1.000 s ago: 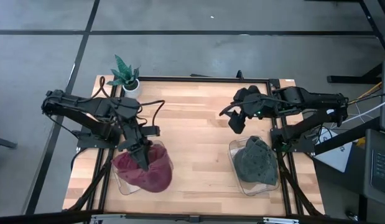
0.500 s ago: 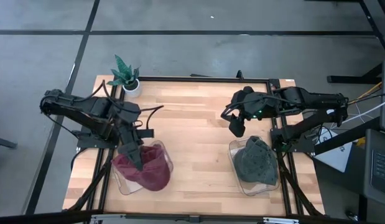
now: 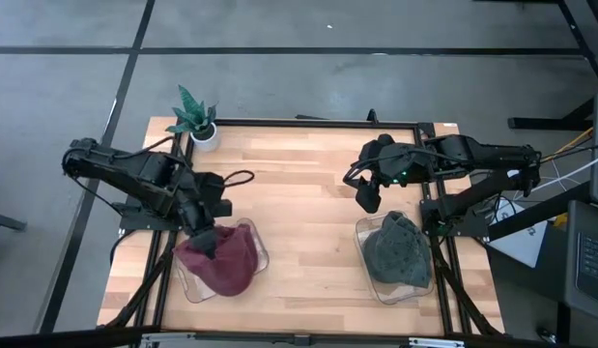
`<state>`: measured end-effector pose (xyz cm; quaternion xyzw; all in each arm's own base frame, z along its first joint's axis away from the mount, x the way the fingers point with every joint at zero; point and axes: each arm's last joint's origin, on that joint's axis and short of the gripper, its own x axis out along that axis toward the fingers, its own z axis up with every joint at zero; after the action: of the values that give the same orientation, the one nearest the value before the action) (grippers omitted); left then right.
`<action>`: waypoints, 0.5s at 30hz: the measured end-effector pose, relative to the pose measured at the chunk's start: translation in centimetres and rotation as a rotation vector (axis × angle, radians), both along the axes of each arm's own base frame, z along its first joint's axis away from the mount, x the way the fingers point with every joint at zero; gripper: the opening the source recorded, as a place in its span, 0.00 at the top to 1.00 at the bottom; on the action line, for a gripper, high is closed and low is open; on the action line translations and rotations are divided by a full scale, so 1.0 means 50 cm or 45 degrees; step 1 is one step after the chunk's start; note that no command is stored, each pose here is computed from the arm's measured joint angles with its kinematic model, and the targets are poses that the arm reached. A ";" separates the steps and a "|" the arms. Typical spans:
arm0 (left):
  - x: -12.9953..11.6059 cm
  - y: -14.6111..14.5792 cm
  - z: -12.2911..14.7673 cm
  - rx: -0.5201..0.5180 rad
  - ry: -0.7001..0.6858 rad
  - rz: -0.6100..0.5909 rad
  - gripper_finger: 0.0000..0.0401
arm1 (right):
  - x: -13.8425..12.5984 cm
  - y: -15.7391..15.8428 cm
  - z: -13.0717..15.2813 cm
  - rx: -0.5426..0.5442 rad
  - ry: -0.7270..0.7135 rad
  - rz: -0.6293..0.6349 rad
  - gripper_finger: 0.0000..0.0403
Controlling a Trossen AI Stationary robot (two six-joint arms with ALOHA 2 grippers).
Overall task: Pick & Place hat
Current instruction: Put the red cap into the left transparent bin
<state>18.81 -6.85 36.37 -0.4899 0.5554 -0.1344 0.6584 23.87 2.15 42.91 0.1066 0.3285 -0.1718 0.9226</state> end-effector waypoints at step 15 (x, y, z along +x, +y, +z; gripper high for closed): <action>-0.065 0.029 0.021 0.174 -0.044 0.218 0.95 | 0.017 0.005 0.008 0.034 -0.088 0.046 0.42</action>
<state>15.54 -5.39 37.41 -0.4872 0.5080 -0.0477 0.7087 24.69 2.39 43.29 0.1186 0.3007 -0.1469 0.9348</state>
